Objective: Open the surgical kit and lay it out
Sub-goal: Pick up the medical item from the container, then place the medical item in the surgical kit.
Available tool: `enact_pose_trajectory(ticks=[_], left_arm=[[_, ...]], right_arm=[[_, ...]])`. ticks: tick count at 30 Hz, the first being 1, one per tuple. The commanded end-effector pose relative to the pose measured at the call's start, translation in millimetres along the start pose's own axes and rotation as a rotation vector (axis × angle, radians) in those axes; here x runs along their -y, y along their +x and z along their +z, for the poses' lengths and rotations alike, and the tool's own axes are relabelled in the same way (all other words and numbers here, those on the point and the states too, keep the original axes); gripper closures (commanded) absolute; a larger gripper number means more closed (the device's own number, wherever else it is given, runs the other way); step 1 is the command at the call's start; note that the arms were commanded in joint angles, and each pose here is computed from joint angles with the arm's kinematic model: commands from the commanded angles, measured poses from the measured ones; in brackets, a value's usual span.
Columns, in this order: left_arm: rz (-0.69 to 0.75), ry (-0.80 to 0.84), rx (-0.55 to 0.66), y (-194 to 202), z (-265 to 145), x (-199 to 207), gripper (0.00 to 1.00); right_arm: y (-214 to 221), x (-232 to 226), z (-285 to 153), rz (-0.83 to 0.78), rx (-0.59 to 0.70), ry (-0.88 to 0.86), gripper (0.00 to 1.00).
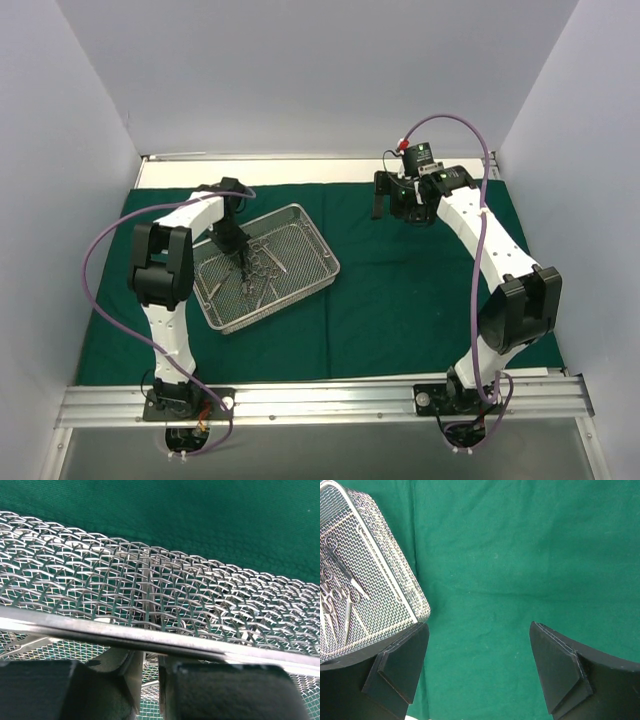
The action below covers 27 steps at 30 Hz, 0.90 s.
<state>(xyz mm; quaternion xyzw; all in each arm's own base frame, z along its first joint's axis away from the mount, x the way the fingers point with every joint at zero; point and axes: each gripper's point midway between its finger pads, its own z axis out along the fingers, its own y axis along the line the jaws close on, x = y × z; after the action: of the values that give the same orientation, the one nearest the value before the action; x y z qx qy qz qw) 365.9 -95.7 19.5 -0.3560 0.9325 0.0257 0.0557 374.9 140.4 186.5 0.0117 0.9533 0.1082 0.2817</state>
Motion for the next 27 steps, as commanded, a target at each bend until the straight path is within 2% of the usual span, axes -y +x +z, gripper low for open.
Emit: enact_pose_trajectory(ticks=[1,2,5,12,15,16,19,20,23,24,27], left_arm=[[0.007,-0.012,0.024,-2.8,17.2,-3.0,0.94],[0.007,0.002,0.029,-3.8,12.5,-1.1,0.98],[0.032,0.067,0.056,-10.6,-12.7,7.9,0.98],[0.193,0.235,0.109,-16.7,-85.4,22.7,0.98],[0.282,0.296,0.110,-10.9,-107.3,27.6,0.98],[0.314,0.354,0.068,-1.6,-113.5,34.6,0.98],[0.429,0.444,0.068,11.3,-131.7,45.6,0.98],[0.469,0.510,0.059,18.6,-141.7,55.3,0.98],[0.668,0.660,0.107,44.8,-172.5,80.1,0.98],[0.739,0.701,0.132,52.9,-183.0,86.1,0.98],[0.862,0.750,0.184,74.8,-202.2,97.1,0.98]], right_arm=[[-7.8,1.2,-17.8,-0.001,0.045,-0.008,0.16],[-8.4,0.7,-17.5,-0.001,0.046,-0.010,0.16],[-12.4,0.7,-16.5,0.001,0.055,-0.005,0.16],[-23.4,-6.8,-15.9,-0.002,0.067,-0.030,0.17],[-23.0,-11.7,-10.8,0.005,0.045,-0.054,0.18],[-25.2,-14.0,-9.9,0.011,0.051,-0.067,0.18],[-30.2,-32.1,-11.0,0.016,0.059,-0.159,0.19],[-28.9,-47.1,-13.4,0.021,0.041,-0.248,0.19],[-31.5,-81.0,-14.4,0.044,0.012,-0.438,0.18],[-32.6,-100.0,-17.6,0.049,-0.003,-0.551,0.18],[-32.4,-123.1,-15.2,0.132,-0.048,-0.663,0.20]])
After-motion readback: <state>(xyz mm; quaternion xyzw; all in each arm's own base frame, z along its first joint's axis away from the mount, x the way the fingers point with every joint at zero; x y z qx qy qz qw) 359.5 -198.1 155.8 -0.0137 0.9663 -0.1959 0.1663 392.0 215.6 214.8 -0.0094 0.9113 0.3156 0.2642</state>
